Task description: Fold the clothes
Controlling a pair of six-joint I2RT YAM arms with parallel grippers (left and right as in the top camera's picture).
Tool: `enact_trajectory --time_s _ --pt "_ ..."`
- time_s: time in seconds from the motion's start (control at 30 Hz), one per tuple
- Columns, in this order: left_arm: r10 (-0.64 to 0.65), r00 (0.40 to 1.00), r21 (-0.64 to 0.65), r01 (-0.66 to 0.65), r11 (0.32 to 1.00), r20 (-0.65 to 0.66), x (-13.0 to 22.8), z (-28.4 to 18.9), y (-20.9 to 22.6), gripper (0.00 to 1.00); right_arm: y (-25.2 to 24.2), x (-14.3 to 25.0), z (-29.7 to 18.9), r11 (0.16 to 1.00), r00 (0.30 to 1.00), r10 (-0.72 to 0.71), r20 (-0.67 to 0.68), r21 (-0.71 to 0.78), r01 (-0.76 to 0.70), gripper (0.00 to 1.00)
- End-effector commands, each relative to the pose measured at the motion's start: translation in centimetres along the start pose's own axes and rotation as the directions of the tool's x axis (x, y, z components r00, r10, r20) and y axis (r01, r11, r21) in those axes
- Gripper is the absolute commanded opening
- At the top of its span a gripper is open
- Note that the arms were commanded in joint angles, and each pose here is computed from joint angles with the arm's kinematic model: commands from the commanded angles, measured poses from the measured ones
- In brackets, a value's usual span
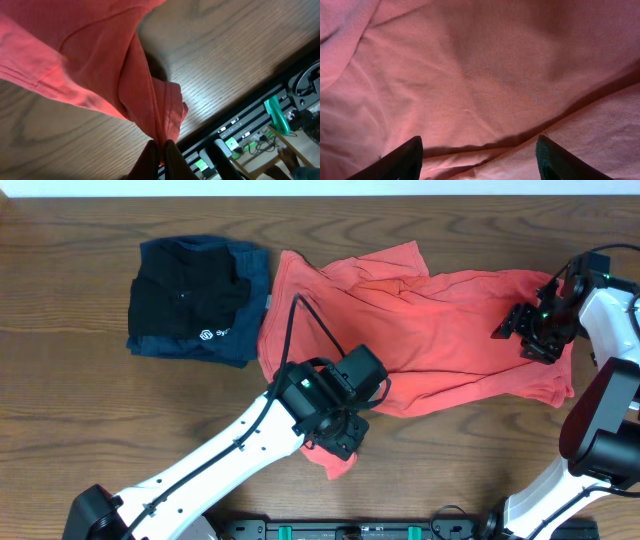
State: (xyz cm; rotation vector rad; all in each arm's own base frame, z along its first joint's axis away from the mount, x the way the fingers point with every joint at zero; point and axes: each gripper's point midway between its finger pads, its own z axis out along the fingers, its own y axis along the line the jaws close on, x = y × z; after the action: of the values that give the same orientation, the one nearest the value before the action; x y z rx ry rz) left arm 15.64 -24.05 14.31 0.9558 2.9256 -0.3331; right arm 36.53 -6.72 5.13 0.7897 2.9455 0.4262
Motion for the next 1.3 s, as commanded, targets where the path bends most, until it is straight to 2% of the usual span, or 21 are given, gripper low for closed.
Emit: enact_trajectory --time_s 0.0,0.37,0.4,0.47,0.5,0.53,0.67,0.83,1.0,1.07,1.17,1.27 --pt "-0.003 0.999 0.024 0.003 1.0 -0.033 0.2 0.8 -1.0 0.06 0.4 -0.5 -0.9 1.0 1.0 0.004 0.029 -0.014 -0.004 0.7" --pt "0.112 0.994 0.072 -0.112 0.991 0.004 -0.9 2.9 -5.0 0.08 0.4 -0.6 -0.9 1.0 1.0 0.003 0.031 -0.015 -0.003 0.71" --pt "0.12 0.993 0.073 -0.12 0.99 0.006 -0.9 3.0 -5.3 0.16 0.4 -0.6 -0.9 1.0 1.0 0.003 0.031 -0.015 -0.003 0.71" --pt "0.129 0.992 0.071 -0.129 0.989 0.001 -0.8 3.2 -5.5 0.42 0.4 -0.6 -0.9 1.0 0.999 0.004 0.031 -0.015 -0.003 0.71" --pt "0.129 0.992 0.07 -0.128 0.989 -0.003 -0.7 3.2 -5.5 0.52 0.4 -0.6 -0.9 1.0 1.0 0.003 0.031 -0.015 -0.003 0.71" --pt "0.128 0.992 0.067 -0.127 0.99 -0.008 -0.6 3.2 -5.4 0.71 0.4 -0.6 -0.9 1.0 1.0 0.003 0.031 -0.015 -0.003 0.71" --pt "0.115 0.992 -0.029 -0.117 0.993 -0.048 0.4 3.2 -3.4 0.83 0.4 -0.6 -0.9 1.0 1.0 0.003 0.031 -0.015 -0.003 0.71" --pt "0.007 0.995 -0.15 -0.023 0.988 -0.104 1.9 3.3 -0.5 0.86 0.4 -0.6 -0.9 1.0 1.0 0.003 0.031 -0.015 -0.003 0.72" --pt "-0.28 0.954 -0.294 0.239 0.925 -0.106 4.1 5.5 4.5 0.86 0.4 -0.5 -0.9 1.0 1.0 0.004 0.029 -0.015 -0.004 0.72" --pt "-0.358 0.927 -0.275 0.317 0.908 -0.114 4.8 7.2 5.9 0.85 0.4 -0.5 -0.9 1.0 1.0 0.004 0.029 -0.015 -0.004 0.72" --pt "-0.444 0.885 -0.174 0.419 0.891 -0.144 5.5 9.5 6.5 0.8 0.4 -0.5 -0.9 1.0 1.0 0.004 0.029 -0.015 -0.004 0.72" --pt "-0.479 0.862 -0.088 0.471 0.878 -0.163 5.5 10.6 6.9 0.71 0.4 -0.5 -0.9 1.0 1.0 0.004 0.029 -0.015 -0.004 0.72"
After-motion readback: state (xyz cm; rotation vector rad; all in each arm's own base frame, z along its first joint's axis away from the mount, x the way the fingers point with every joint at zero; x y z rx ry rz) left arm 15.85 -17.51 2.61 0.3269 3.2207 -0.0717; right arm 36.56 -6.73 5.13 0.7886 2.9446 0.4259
